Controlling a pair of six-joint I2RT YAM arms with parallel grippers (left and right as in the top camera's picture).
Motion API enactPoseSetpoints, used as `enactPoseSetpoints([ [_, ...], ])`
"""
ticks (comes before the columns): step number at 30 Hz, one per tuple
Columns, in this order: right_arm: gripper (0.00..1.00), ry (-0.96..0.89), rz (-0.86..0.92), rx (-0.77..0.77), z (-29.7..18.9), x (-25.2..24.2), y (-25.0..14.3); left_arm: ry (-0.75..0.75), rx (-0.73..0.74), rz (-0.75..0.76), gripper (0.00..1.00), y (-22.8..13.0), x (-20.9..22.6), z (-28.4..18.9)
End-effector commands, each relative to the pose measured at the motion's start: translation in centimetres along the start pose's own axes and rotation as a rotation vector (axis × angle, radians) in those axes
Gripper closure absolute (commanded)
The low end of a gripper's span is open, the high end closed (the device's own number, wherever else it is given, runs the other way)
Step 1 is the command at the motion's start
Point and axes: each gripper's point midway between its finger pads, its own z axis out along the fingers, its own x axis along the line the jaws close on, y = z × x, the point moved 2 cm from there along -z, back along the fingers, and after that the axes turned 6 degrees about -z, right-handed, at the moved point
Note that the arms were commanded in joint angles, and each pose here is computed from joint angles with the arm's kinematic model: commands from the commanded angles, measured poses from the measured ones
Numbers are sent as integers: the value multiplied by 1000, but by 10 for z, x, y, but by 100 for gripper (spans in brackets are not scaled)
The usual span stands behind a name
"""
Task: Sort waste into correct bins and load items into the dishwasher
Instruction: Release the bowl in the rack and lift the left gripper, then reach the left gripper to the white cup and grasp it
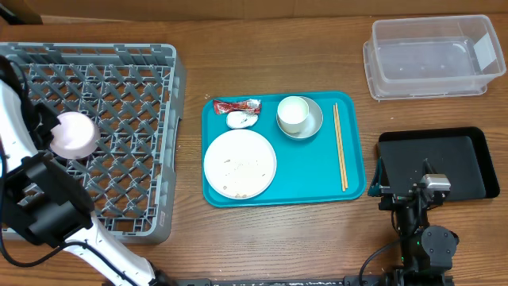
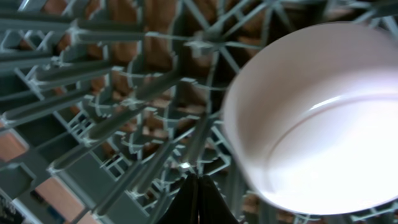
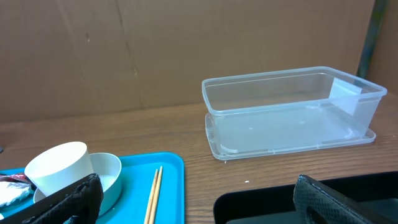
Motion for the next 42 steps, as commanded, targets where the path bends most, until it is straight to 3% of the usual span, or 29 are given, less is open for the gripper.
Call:
enactPoseSetpoints([
  [1,0,-12,-3,-8,0,-2,-1,-30,-29,-44,96,9,1,-14],
  [4,1,-12,-3,-8,0,-2,-1,-139,-15,-45,96,8,-14,-28],
  [10,0,-12,-3,-8,0,-2,-1,-611,50,6,96,-2,-72,-92],
  [15,1,-12,-3,-8,0,-2,-1,-1103,144,255,96,-40,-125,-166],
  [19,0,-12,-3,-8,0,-2,-1,-1265,248,463,96,-94,-159,-199],
  [22,0,-12,-3,-8,0,-2,-1,-1247,272,657,94,-139,-186,-206],
  [23,0,-12,-3,-8,0,-2,-1,-1230,268,741,89,-157,-198,-208],
  [25,0,-12,-3,-8,0,-2,-1,-1169,243,871,61,-186,-220,-208],
  [28,0,-12,-3,-8,0,-2,-1,-1031,152,1065,35,-230,-255,-203],
  [35,0,-12,-3,-8,0,-2,-1,-758,-126,1391,39,-326,-312,-200],
  [42,0,-12,-3,-8,0,-2,-1,-616,-325,1479,34,-390,-349,-193],
])
